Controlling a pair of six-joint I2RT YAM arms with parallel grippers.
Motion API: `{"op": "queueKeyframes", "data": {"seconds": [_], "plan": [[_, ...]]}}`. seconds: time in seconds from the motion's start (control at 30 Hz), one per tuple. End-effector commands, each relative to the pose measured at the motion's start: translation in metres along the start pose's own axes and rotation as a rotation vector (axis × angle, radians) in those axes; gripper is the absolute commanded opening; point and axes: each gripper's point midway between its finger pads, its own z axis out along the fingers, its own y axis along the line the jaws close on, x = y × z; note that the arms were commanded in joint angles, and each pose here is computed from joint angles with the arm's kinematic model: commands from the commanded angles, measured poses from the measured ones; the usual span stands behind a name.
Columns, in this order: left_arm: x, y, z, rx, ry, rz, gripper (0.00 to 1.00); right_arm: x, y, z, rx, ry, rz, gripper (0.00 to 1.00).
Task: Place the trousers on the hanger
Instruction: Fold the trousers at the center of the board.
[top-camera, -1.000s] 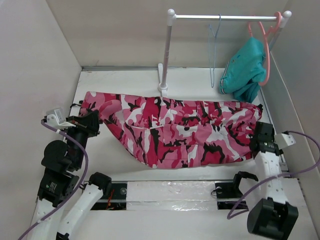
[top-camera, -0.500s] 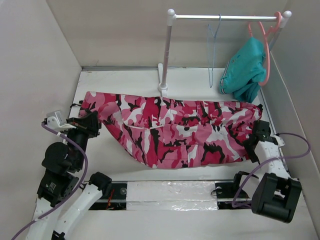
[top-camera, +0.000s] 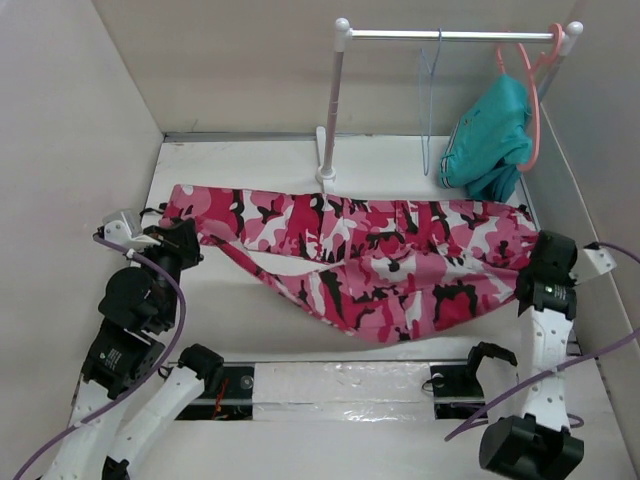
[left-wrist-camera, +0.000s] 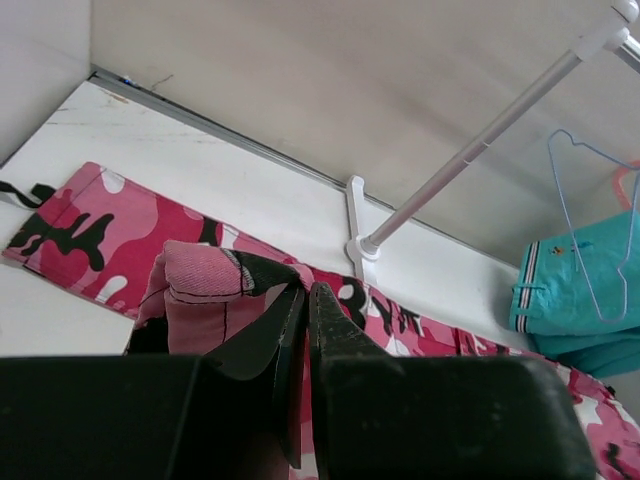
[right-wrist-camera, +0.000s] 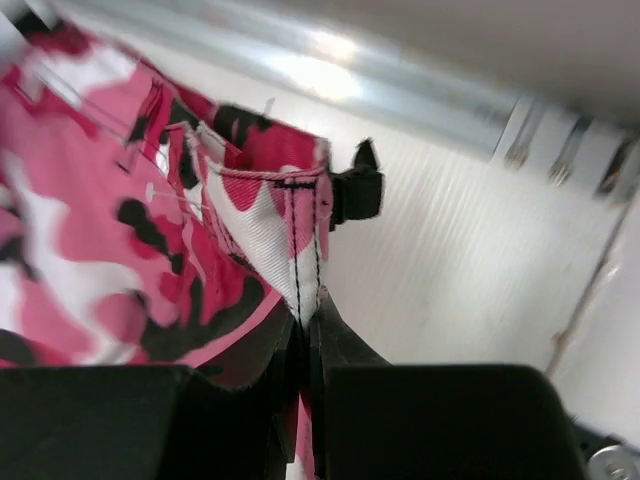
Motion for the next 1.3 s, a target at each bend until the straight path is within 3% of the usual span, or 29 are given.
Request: {"op": "queueKeyframes", "data": {"seconds": [0.0,0.1,0.27,0.33,0.47,0.53,0.6,0.77,1.07,1.13,1.27], "plan": [[-0.037,0.0,-0.006,-0.025,-0.106,-0.042,0.0,-0.058,-0.021,-0.02,0.092,-0.157,-0.095,0.07],[-0.044,0.011,-0.007,-0.1,-0.125,-0.035,0.0,-0.061,-0.032,-0.035,0.118,-0.156,-0.108,0.08],[-0.031,0.034,0.01,-0.263,-0.13,0.021,0.0,-0.091,-0.015,-0.081,-0.103,-0.296,-0.056,0.11],[-0.008,0.042,0.026,-0.334,-0.071,0.056,0.0,-0.099,-0.021,-0.084,-0.057,-0.303,-0.078,0.11],[0.0,0.054,0.04,-0.438,-0.05,0.097,0.0,-0.101,-0.033,-0.08,0.043,-0.275,-0.152,0.07],[0.012,0.063,0.049,-0.488,-0.024,0.124,0.0,-0.104,-0.034,-0.082,0.029,-0.323,-0.146,0.06],[0.019,0.081,0.058,-0.549,-0.003,0.143,0.0,-0.105,-0.02,-0.077,-0.031,-0.346,-0.129,0.07],[0.05,0.129,0.086,-0.675,0.109,0.105,0.0,-0.051,0.014,-0.015,-0.07,-0.11,-0.148,0.09],[0.053,0.208,0.097,-0.985,0.112,-0.02,0.0,-0.081,0.077,0.01,-0.172,-0.114,-0.084,0.11],[0.058,0.215,0.109,-1.013,0.147,-0.013,0.0,-0.082,0.091,0.021,-0.157,-0.055,-0.105,0.11],[0.056,0.22,0.132,-1.035,0.162,0.003,0.0,-0.09,0.109,0.034,-0.169,-0.064,-0.103,0.12]]}}
